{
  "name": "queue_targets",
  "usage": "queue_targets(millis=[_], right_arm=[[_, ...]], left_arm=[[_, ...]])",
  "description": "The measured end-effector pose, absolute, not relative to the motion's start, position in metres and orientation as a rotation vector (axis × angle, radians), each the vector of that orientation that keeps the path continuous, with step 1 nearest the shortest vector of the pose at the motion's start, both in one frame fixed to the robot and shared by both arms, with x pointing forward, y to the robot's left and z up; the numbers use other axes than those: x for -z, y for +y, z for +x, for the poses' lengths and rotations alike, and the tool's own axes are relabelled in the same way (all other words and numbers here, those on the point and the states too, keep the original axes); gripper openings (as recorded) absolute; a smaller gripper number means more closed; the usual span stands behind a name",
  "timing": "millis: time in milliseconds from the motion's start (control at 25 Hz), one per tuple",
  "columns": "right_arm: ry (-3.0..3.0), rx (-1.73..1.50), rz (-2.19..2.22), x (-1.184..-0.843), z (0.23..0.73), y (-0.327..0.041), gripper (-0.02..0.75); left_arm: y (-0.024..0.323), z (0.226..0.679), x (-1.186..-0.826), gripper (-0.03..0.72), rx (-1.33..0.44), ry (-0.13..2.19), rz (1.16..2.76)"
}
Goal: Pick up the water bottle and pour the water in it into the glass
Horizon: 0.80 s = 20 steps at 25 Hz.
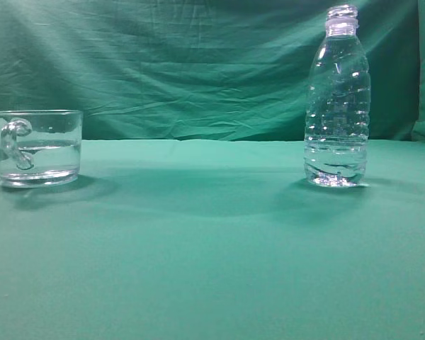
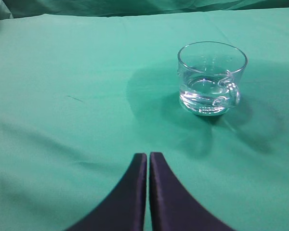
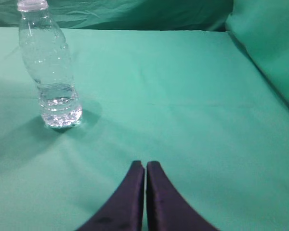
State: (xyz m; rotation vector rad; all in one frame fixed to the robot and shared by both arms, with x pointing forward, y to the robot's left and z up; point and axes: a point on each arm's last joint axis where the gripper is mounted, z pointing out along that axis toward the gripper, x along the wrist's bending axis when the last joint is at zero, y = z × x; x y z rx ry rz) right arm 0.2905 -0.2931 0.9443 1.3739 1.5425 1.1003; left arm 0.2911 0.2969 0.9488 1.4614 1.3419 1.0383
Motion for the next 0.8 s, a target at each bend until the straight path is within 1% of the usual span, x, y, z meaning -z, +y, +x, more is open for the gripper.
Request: queue_targets(millis=[800], right_arm=[[1.561, -1.083, 1.377, -0.9427, 0.2899, -0.2932, 0.0]], left_arm=[[0.2969, 0.2911, -0.9488, 0.0, -1.038, 1.342, 1.461]])
